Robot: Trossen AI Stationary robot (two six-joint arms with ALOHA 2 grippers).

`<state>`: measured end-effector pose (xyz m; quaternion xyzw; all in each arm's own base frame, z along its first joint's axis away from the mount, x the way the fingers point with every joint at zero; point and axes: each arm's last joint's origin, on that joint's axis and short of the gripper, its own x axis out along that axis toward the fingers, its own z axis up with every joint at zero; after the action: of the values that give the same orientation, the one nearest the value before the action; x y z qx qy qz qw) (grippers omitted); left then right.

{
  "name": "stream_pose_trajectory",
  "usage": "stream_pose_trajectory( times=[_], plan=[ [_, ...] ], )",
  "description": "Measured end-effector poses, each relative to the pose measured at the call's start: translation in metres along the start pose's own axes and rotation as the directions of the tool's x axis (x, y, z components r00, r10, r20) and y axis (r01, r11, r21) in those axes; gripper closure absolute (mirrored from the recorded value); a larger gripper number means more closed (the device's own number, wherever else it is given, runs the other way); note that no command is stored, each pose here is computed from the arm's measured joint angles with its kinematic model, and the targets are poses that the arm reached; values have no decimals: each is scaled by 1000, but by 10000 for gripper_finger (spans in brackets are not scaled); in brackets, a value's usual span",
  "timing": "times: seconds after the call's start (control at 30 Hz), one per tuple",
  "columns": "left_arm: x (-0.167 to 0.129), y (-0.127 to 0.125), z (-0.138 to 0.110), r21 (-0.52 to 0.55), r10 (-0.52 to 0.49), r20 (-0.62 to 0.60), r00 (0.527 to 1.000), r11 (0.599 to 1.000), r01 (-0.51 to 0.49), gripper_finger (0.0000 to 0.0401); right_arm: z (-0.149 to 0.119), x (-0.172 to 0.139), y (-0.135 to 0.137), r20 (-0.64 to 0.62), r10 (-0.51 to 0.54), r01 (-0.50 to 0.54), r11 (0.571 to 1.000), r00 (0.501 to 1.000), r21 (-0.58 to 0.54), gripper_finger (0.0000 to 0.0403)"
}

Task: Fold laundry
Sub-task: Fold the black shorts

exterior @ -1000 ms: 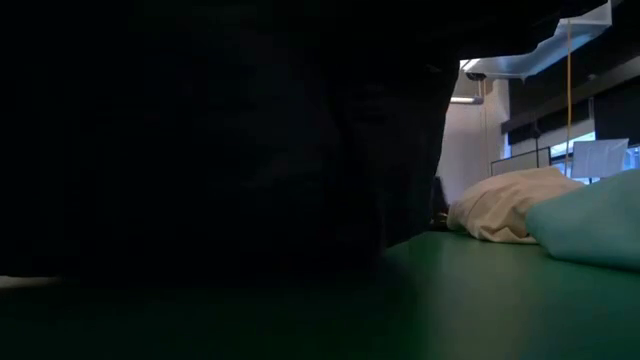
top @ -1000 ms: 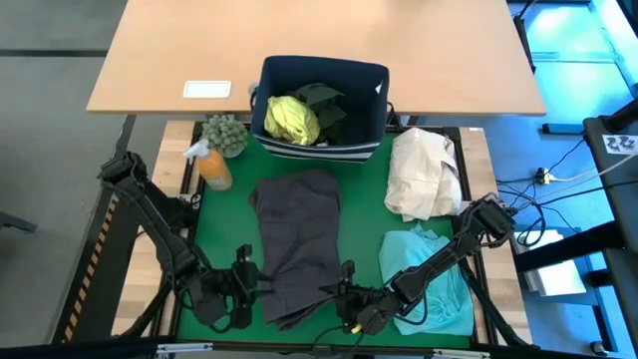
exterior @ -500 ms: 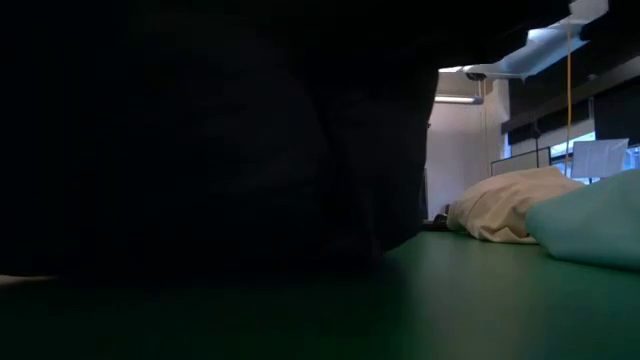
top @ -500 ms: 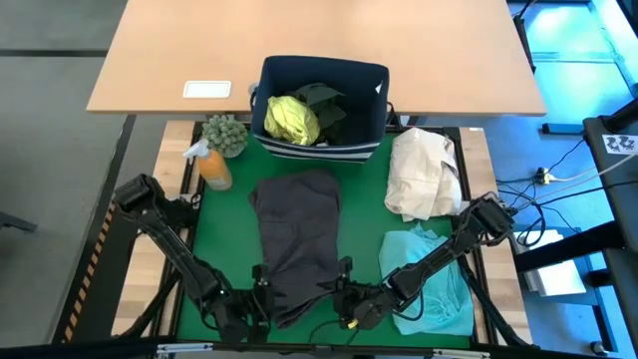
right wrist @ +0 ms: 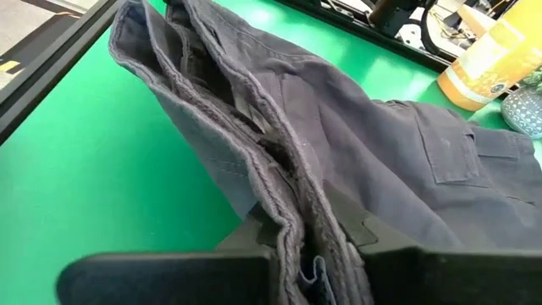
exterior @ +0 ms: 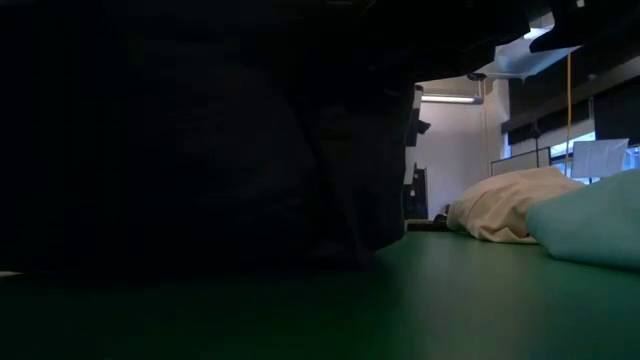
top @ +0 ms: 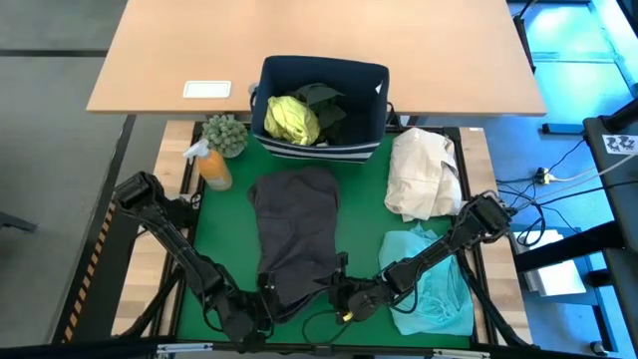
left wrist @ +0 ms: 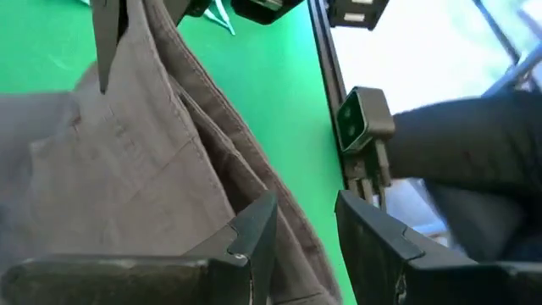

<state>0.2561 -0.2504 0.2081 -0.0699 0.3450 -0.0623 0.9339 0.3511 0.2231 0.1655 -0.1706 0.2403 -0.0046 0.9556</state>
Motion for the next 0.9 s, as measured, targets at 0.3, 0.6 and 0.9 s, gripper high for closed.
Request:
stream_pose_trajectory(
  times=[0.3,0.6,0.9],
  plan=[
    [5,27,16,97,8,-64,998,995,-2,284,0,0,0,0,14,-14,1000,1000,0,369],
    [-8,49,15,98,9,-258,966,995,17,284,0,1,-1,-3,31,-31,1000,1000,1,369],
    [-25,71,-14,112,247,-542,803,968,-222,284,-1,1,-1,-7,31,-31,1000,999,-2,369]
  ],
)
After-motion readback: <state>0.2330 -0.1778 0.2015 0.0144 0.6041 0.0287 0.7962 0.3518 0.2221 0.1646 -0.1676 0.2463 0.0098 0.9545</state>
